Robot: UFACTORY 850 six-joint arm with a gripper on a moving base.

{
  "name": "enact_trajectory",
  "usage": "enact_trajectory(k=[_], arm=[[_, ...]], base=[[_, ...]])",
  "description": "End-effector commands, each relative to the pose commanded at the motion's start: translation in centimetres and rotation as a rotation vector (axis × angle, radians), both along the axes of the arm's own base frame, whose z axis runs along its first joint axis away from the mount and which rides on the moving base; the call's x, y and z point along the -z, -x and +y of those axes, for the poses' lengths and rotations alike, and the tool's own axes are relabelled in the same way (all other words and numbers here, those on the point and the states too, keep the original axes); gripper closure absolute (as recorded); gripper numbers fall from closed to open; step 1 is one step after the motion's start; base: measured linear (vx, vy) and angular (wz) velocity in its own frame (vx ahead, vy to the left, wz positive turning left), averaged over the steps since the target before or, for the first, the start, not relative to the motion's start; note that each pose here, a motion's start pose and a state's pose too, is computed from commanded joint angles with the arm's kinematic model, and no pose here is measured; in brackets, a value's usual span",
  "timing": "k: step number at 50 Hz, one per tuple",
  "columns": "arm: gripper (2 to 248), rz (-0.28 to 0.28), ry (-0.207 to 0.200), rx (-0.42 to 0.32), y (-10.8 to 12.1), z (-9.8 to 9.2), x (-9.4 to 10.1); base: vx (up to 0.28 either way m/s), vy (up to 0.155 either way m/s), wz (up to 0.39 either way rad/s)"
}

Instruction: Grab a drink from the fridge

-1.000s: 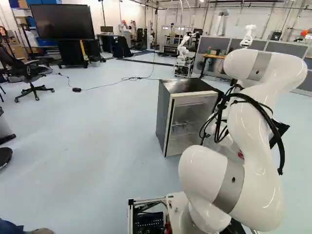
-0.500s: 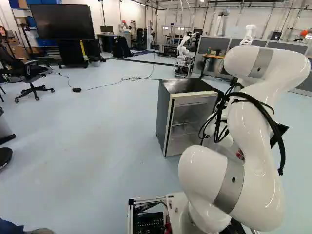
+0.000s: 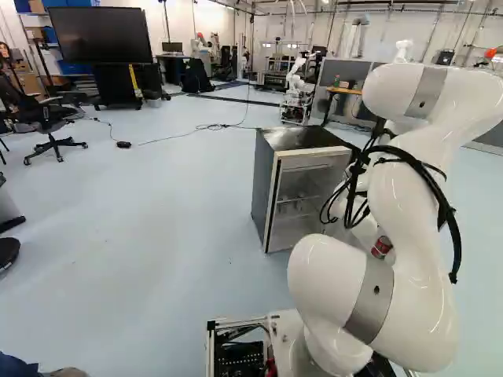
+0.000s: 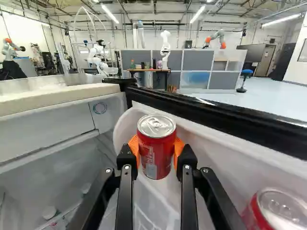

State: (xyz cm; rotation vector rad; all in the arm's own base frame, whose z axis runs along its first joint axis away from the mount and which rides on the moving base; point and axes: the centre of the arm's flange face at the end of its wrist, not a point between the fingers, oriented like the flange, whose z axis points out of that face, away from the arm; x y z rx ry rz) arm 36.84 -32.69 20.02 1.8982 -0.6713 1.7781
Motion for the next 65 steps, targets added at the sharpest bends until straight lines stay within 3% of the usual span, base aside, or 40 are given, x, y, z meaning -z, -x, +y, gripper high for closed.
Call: enact_trajectory(k=[26, 65], arm=[[159, -0.016, 0.014, -0.014, 1.4, 2.2, -3.5], [159, -0.037, 0.031, -0.087, 4.4, 8.7, -8.9]], base=[[0.0, 0.0, 0.0], [0.0, 0.0, 0.0]])
